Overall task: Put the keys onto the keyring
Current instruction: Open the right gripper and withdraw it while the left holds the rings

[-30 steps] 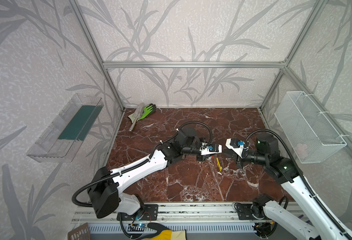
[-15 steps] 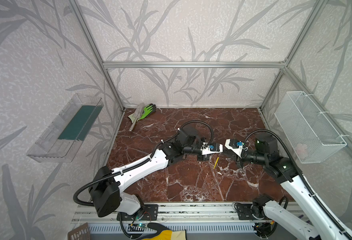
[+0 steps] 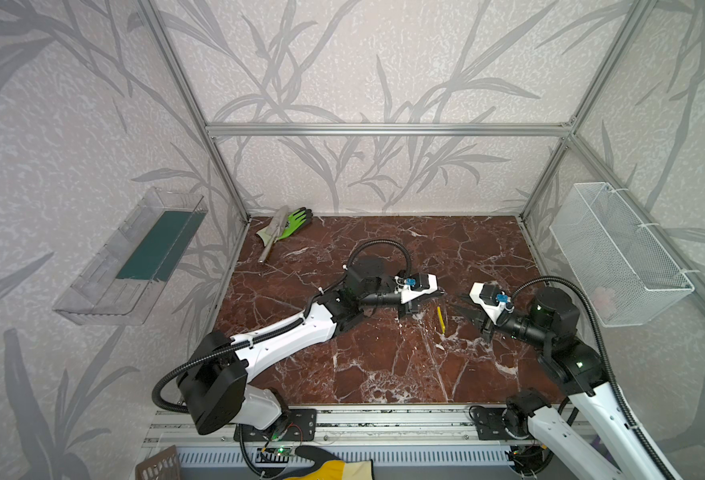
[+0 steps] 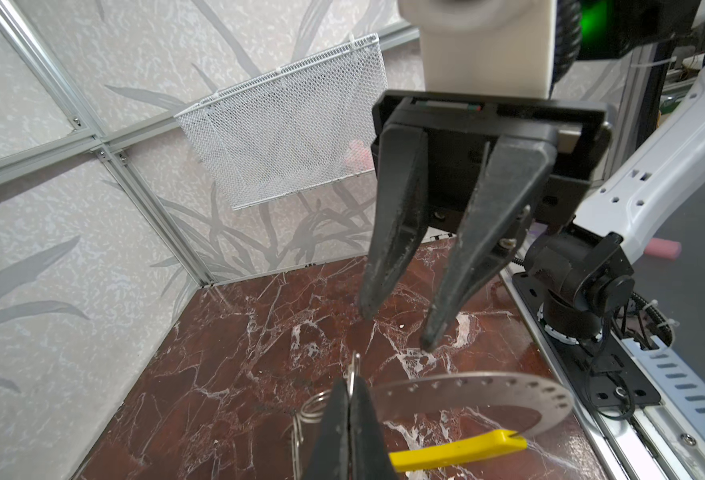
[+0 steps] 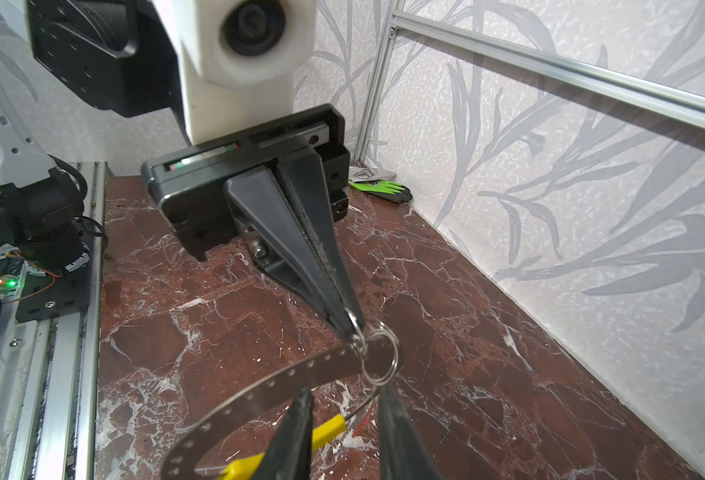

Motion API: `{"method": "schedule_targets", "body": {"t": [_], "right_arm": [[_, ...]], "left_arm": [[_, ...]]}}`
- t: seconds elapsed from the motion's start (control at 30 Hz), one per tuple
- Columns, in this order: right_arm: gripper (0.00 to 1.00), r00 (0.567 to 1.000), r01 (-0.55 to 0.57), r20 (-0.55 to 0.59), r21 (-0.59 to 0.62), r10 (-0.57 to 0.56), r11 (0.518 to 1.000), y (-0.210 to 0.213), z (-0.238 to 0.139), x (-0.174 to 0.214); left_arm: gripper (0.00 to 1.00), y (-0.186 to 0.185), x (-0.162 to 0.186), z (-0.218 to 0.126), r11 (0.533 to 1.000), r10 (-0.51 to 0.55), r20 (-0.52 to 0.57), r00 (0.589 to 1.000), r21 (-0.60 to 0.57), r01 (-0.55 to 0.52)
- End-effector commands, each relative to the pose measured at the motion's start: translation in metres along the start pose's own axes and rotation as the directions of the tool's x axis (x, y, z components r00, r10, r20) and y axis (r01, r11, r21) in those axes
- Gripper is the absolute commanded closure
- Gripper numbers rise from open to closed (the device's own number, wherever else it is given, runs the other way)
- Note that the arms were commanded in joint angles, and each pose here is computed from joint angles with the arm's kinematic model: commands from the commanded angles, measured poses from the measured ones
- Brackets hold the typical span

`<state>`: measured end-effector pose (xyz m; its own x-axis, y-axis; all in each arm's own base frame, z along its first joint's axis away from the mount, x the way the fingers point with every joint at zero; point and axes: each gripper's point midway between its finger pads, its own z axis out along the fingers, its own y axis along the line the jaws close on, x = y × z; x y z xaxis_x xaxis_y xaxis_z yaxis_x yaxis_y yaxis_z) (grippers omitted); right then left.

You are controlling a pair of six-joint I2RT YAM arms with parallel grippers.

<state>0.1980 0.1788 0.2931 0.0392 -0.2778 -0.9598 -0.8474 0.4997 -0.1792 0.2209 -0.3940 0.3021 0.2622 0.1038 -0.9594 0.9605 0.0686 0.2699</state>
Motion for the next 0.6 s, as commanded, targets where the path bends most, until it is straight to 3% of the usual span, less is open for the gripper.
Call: {"method": "schedule_targets", "body": {"t": [0.0,0.33,0.57], "right_arm": [[0.73,0.999,-0.023,0.047,-0.035,0.025,0.999,0.002,0.003,-0.010],[0.74,0.998,-0.041,0.048,-0.023,0.042,0.999,-0.008,0.012,-0.012],[0.66,0.987,-0.152,-0.052,0.002,0.152,0.988,-0.017,0.030,0.021]], "left_arm": [[1.00,-0.001,-0.045,-0.011,1.000,0.006,0.159,0.987,0.009,-0.008],[1.00,0.000,-0.039,-0.018,1.000,-0.010,0.163,0.987,-0.007,0.011],[1.00,0.043,-0.017,-0.058,0.979,-0.031,0.117,0.993,-0.195,0.053]]}}
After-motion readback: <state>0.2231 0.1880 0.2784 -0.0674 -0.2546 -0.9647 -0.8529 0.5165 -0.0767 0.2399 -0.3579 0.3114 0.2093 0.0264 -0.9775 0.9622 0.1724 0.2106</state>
